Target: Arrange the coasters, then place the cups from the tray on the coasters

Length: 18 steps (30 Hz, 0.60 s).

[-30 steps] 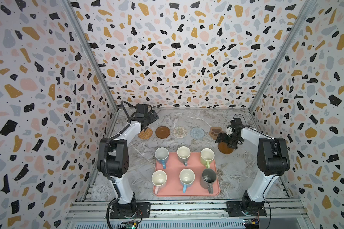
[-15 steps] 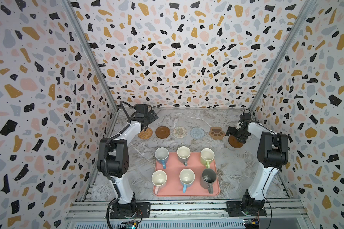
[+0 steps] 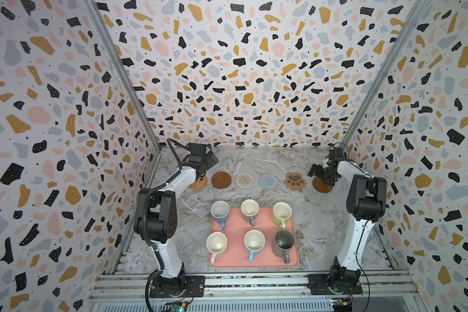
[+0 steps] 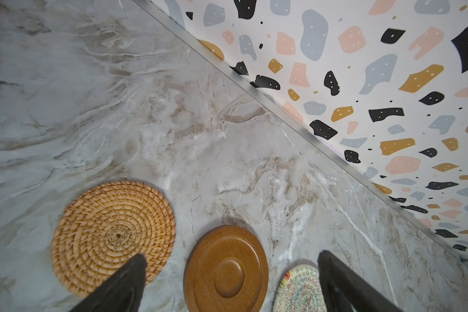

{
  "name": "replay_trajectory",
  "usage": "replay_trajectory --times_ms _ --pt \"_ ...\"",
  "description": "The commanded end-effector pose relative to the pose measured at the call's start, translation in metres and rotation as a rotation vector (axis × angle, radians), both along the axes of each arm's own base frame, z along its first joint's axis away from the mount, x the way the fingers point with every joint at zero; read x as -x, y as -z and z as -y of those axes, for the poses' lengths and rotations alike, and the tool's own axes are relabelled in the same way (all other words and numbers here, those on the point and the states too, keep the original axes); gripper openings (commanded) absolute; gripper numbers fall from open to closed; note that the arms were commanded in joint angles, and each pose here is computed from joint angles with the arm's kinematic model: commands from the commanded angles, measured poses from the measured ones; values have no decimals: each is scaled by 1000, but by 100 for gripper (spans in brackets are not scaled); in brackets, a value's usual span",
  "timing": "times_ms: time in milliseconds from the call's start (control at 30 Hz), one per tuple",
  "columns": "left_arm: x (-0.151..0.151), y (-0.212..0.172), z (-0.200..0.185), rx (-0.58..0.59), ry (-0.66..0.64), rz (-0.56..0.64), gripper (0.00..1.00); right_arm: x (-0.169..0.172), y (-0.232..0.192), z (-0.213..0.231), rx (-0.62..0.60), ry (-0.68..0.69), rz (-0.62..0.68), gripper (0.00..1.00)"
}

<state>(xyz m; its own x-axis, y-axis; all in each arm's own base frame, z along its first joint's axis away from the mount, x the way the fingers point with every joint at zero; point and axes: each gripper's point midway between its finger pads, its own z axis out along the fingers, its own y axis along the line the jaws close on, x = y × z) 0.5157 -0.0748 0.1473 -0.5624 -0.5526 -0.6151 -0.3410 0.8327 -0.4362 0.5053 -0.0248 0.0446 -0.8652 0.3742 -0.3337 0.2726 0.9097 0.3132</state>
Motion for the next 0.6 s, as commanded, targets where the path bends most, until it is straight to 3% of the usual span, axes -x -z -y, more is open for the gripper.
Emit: replay_trajectory --times_ms 0,200,400,567 --pt "1 -18 0 4 -18 54 100 15 20 -4 -26 -21 -75 99" --pt "-1 -22 0 3 -19 63 100 18 7 -11 -59 -33 -53 99" --pt "-1 -21 2 5 -11 63 100 6 -43 -16 -82 -63 53 99" --pt "1 -18 4 7 -8 63 100 -4 -80 -35 -179 -109 148 99"
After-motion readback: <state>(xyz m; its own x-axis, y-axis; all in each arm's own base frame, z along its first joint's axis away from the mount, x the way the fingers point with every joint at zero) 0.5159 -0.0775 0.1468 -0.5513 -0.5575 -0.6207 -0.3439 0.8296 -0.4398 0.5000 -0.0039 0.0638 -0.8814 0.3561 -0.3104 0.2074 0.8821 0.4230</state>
